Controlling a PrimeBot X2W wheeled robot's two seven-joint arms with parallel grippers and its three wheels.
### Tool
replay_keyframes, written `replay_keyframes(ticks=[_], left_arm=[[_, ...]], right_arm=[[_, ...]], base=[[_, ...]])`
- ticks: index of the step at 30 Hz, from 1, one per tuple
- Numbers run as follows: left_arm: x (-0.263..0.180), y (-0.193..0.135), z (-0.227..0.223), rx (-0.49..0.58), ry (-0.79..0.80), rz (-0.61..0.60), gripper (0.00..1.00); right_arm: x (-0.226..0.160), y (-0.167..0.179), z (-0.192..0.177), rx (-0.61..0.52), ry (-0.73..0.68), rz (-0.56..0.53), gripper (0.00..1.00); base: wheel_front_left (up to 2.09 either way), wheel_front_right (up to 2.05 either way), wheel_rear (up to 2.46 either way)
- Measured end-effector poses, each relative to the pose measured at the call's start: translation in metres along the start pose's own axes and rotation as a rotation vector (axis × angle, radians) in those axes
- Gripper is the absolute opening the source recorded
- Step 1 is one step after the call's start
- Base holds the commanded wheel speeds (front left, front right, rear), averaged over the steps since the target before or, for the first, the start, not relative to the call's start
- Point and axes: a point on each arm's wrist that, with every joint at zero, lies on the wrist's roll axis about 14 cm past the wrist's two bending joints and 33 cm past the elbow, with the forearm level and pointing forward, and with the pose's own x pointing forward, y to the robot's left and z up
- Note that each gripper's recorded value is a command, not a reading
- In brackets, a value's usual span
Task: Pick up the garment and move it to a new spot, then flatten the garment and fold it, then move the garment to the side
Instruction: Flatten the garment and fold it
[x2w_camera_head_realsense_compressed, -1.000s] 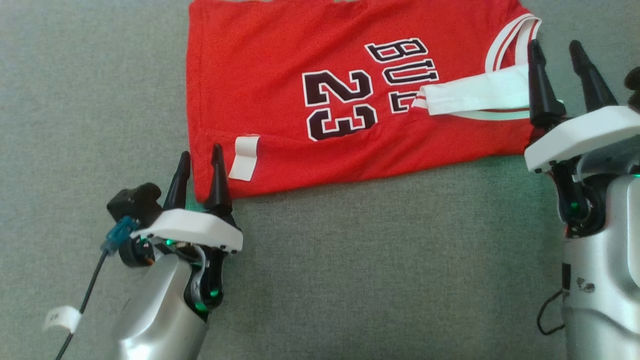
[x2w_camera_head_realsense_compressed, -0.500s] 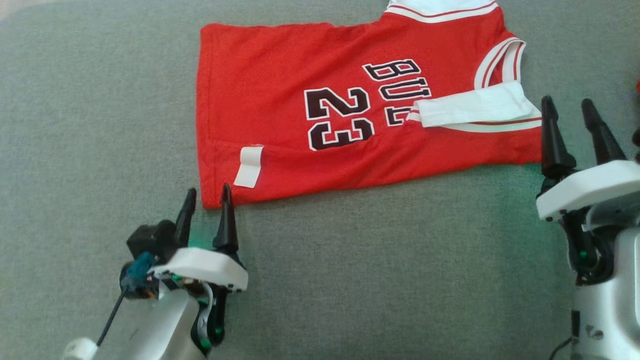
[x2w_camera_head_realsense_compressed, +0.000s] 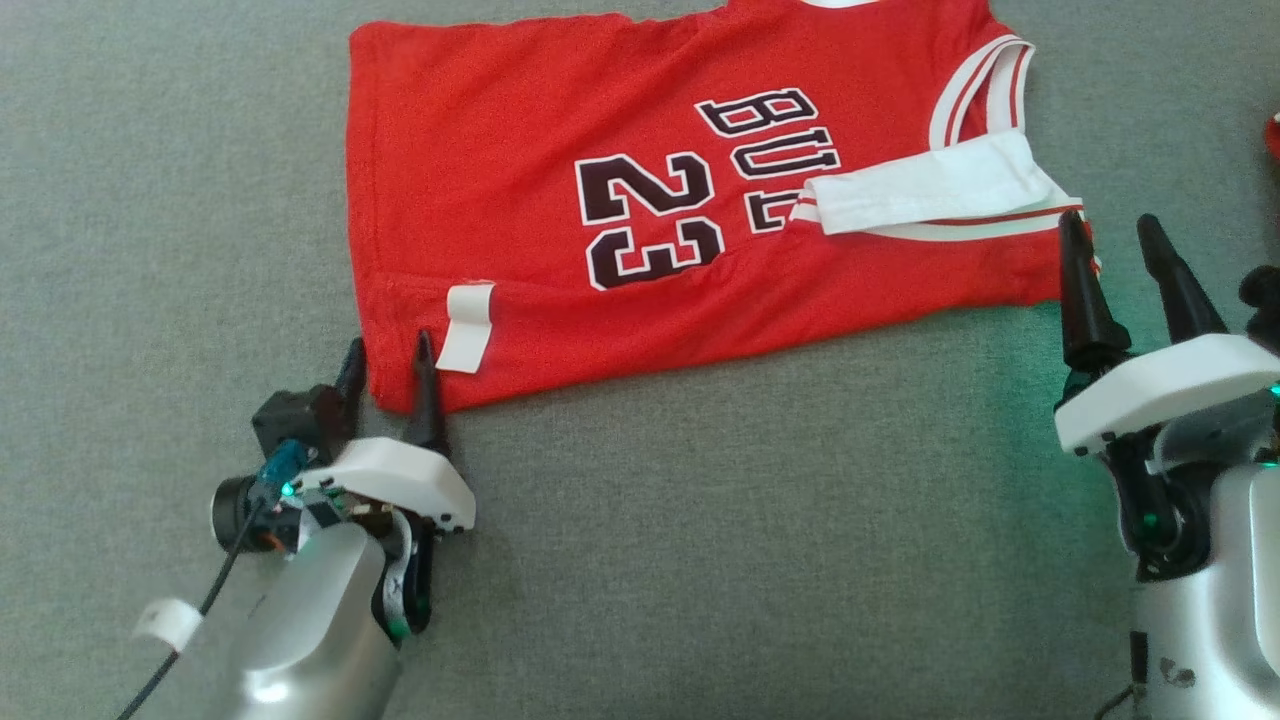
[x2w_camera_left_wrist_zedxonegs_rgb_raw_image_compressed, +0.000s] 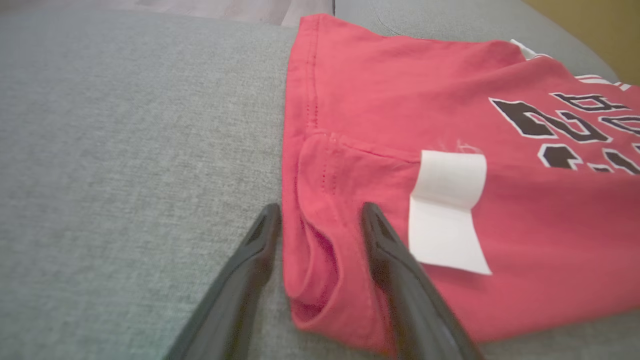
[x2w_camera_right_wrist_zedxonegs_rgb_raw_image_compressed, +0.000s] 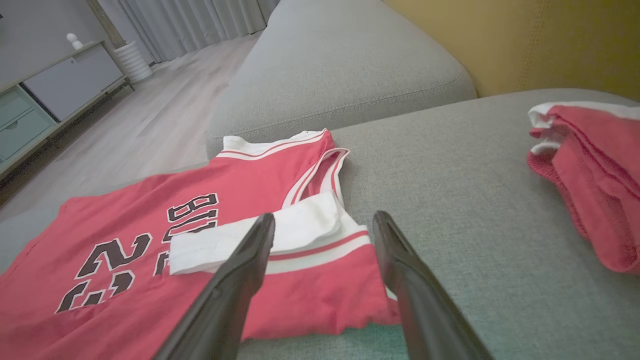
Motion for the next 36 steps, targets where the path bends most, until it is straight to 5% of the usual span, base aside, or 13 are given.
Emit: replay_keyframes(ticks=[1,22,23,25,36], left_arm=[[0.001,-0.001,-0.001,-0.001,0.005,-0.004,0.00],[-0.006,-0.001,-0.003,-0.035,0.019,-0.035,0.00],[-0.007,-0.001,-0.004,-0.034,0.020,-0.035,0.00],[-0.008,-0.002,-0.004,-0.037,0.022,-0.041,0.00],[-0.049,0.003,-0.015,-0.039,0.027,-0.038,0.00]], right_arm=[[0.001,0.000,-0.002,0.001,0.007,-0.001,1.00],[0.031,-0.033,-0.074,-0.142,0.342,-0.128,1.00],[0.032,-0.032,-0.075,-0.137,0.353,-0.126,0.81],[0.032,-0.029,-0.076,-0.125,0.362,-0.116,0.00],[-0.031,-0.028,-0.072,-0.014,0.308,-0.106,0.00]], base=[[0.00,0.00,0.00],[0.00,0.00,0.00],[0.00,0.00,0.00],[0.00,0.00,0.00],[0.00,0.00,0.00]])
